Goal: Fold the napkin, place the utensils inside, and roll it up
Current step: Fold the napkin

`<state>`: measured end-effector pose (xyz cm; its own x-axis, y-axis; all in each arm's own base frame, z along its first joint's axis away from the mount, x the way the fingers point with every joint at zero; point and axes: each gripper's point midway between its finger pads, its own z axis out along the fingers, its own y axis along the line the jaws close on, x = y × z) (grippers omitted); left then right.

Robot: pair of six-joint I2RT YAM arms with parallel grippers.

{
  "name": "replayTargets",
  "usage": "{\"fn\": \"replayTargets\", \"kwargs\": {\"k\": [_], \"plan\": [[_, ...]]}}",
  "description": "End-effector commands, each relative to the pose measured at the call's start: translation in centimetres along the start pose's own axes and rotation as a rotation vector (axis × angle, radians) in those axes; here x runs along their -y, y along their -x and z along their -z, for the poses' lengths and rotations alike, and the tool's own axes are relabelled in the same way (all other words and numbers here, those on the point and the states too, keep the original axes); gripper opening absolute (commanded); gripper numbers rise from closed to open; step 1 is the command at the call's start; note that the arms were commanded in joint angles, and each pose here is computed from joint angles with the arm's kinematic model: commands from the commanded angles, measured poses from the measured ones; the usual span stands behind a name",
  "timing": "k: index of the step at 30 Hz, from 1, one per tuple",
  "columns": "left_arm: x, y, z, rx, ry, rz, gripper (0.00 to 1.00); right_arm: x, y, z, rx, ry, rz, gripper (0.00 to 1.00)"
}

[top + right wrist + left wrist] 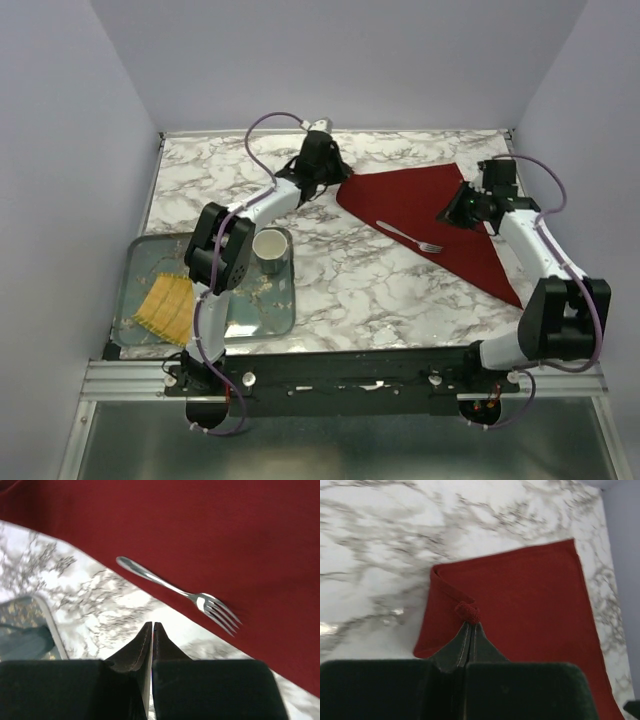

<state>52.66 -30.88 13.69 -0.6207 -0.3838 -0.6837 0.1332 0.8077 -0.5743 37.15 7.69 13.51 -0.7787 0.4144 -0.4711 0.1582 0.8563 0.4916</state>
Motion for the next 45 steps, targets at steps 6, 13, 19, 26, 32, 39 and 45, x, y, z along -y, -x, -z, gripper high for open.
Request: {"fn": "replayTargets", "kwargs": {"k": [6, 13, 19, 26, 32, 39, 45], "plan": [[14.3, -9.3, 4.7, -0.061, -0.178, -0.19, 0.0, 7.2, 0.6, 8.7, 0.242, -0.249, -0.135, 0.15], [18.9, -15.8, 4.3, -0.125, -0.252, -0.266, 0.0, 7.7, 1.9, 13.7, 0.423, -0.253, -0.134, 0.14], [20.1, -18.1, 3.9, -0.14, -0.263, -0.26, 0.0, 7.0, 1.6, 13.8, 0.398, -0.213, -0.112, 0.13], [21.2, -18.9, 3.1, -0.141, -0.28, -0.258, 0.0, 6.8, 1.1, 12.9, 0.353, -0.18, -0.106, 0.13], [22.0, -19.1, 2.4, -0.142, -0.297, -0.238, 0.0, 6.6, 1.1, 12.8, 0.347, -0.169, -0.105, 0.13], [22.5, -21.1, 1.9, -0.184, -0.325, -0.215, 0.0, 6.7, 1.2, 12.5, 0.337, -0.173, -0.107, 0.13], [22.2, -22.4, 1.6, -0.215, -0.331, -0.204, 0.0, 7.1, 1.0, 12.0, 0.325, -0.184, -0.124, 0.13]]}}
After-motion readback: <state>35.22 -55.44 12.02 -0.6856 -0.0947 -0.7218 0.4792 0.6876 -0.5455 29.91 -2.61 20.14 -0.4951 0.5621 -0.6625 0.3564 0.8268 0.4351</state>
